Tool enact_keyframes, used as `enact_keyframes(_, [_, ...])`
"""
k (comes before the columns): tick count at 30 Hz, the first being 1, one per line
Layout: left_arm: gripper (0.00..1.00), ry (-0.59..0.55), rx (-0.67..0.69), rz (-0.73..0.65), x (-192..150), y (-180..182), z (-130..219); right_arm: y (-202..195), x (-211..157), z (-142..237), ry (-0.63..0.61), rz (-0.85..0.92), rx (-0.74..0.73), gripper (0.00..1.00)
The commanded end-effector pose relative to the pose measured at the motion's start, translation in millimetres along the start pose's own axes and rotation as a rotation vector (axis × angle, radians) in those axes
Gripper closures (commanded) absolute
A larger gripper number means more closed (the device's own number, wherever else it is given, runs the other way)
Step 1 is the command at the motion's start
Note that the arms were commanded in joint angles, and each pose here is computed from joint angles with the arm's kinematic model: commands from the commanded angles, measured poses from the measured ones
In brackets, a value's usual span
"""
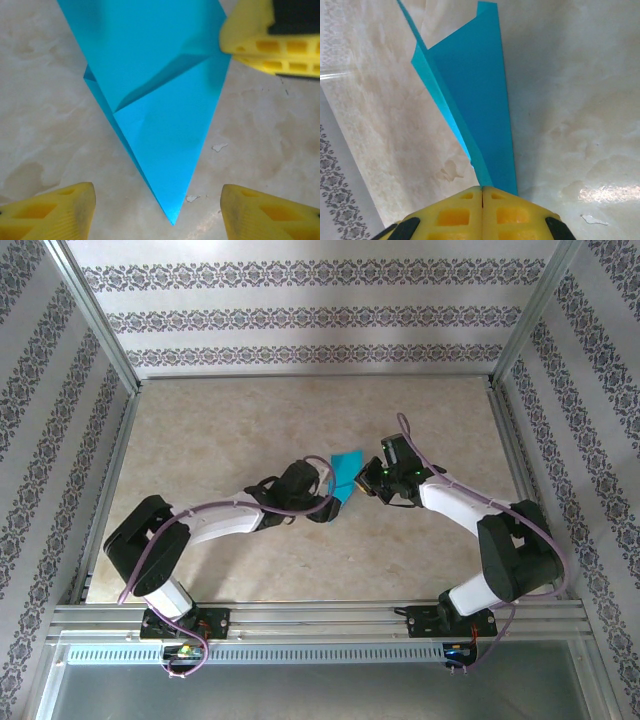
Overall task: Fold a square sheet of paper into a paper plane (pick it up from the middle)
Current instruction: Fold the wing for the fifth time at the center of the table.
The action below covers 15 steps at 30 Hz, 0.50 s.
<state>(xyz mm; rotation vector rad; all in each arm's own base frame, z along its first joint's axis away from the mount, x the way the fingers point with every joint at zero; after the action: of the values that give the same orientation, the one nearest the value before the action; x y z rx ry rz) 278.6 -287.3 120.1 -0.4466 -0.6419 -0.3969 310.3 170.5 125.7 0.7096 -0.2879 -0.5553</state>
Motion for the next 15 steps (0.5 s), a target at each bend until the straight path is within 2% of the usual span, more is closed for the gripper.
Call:
enact_keyframes(1, [0.32, -0.073, 0.079, -0.198, 13, -12, -8, 0, -3, 3, 0.028, -0.073, 0.031, 0.96])
enact_keyframes(9, [0.34, -0.063, 0.111, -0.316, 5, -28, -32, 1, -3, 3, 0.054, -0.113, 0.052, 0.95])
enact_keyframes(15, [0.45, -0.094, 0.168, -0.376, 3, -23, -43, -3, -3, 0, 0.076, -0.142, 0.053, 0.95])
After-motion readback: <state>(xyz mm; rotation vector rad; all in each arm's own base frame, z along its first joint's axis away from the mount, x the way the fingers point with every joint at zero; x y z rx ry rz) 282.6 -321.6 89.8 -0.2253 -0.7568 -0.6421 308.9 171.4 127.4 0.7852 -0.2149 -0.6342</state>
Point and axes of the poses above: each hand's point on the last joint's axis, 136 mm out from that joint toward the fingers, its own z axis back along the fingers, its own y axis along the line the jaws close on, x = y × z, the point moved 5 cm from there along z, back along the fingers, and after that the axes turned 4 degrees about z, right-handed, at the moved point
